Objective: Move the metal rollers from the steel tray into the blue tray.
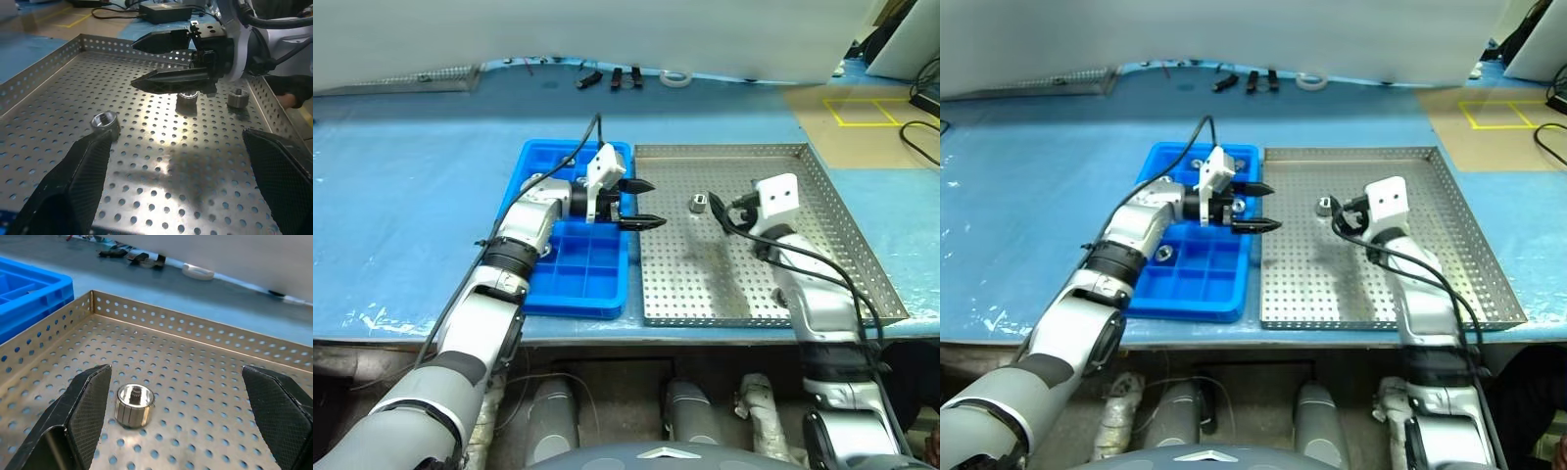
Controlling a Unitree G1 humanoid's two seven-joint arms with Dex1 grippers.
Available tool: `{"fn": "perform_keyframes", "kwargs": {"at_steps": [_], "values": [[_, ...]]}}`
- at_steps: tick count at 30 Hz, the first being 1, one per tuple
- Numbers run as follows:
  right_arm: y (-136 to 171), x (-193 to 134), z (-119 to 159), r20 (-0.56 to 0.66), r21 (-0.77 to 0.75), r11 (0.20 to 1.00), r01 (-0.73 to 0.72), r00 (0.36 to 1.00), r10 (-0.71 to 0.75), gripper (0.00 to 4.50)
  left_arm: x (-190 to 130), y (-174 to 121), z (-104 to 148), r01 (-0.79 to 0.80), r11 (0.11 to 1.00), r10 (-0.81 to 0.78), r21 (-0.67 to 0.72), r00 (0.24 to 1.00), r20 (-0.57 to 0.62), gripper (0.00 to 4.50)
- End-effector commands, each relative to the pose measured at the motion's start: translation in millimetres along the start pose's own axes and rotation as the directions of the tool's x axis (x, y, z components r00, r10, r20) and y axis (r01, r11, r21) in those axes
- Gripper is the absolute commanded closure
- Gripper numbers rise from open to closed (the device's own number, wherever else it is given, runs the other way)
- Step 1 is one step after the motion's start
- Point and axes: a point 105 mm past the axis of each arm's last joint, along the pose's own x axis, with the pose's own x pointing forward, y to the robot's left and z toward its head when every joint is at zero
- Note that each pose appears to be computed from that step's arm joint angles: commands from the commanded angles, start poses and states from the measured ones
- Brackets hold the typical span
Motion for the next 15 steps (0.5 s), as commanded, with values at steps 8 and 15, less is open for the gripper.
{"fn": "perform_keyframes", "kwargs": {"at_steps": [8, 15], "values": [[5, 36, -23, -0.037, 0.135, 0.987, 0.089, 0.996, -0.085, 0.0, -33, -10, 22, -0.056, 0.997, 0.059, -0.046, 0.997, 0.058, 0.02], [19, 45, -32, -0.053, 0.15, 0.987, 0.066, 0.997, -0.058, 0.0, -43, -16, 19, -0.076, 0.994, 0.078, -0.08, 0.997, 0.028, 0.02]]}}
